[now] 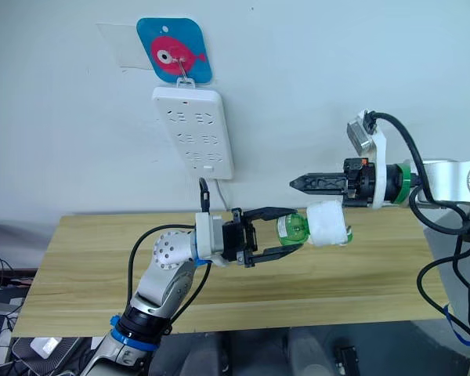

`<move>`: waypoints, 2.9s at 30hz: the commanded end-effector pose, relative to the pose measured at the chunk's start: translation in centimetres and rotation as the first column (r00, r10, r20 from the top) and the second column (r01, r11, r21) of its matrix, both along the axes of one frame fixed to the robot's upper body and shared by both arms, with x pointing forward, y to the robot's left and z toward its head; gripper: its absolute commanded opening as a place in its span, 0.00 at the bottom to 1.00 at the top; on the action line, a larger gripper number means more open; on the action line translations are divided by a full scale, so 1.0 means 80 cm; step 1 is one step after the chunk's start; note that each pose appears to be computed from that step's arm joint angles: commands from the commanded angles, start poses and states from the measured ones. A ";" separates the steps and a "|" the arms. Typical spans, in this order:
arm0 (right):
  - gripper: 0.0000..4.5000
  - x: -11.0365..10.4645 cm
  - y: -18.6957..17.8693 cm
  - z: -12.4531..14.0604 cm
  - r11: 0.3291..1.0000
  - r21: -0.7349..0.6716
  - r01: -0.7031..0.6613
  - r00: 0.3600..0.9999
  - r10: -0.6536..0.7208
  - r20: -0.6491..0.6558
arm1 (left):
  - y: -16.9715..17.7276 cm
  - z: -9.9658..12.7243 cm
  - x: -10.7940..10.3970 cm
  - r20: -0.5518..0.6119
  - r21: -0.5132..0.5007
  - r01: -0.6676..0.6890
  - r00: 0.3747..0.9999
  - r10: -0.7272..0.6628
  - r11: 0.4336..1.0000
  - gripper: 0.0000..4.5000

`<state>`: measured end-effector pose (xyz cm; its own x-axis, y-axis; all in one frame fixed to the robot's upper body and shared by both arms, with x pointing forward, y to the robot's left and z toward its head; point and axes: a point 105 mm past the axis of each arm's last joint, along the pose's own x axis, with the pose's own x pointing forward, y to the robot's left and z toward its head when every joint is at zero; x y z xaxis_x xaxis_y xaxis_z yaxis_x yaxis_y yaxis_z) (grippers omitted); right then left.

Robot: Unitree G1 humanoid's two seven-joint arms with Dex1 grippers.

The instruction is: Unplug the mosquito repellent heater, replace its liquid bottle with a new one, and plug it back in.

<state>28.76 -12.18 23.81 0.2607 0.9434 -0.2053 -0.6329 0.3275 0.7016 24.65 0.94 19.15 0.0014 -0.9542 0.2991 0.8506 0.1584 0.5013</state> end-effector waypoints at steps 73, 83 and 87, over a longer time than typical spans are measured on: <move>0.01 -0.077 0.019 0.040 0.943 -0.005 -0.333 0.933 0.330 0.144 | 0.000 0.011 0.015 -0.061 -0.016 -0.068 0.996 0.067 0.998 0.49; 0.01 -0.051 0.029 0.050 0.965 0.012 -0.263 0.952 0.257 0.167 | -0.001 0.009 0.007 -0.064 -0.015 -0.045 0.997 0.044 0.999 0.49; 0.01 -0.028 0.028 0.062 0.984 0.029 -0.177 0.970 0.169 0.177 | -0.001 0.007 0.004 -0.065 -0.008 -0.035 0.997 0.034 0.999 0.49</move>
<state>26.16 -9.81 27.45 0.0878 0.9830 -0.1613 -0.7773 0.1688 0.6061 26.07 1.15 18.45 0.1070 -0.9573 0.2687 0.8905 0.2125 0.4022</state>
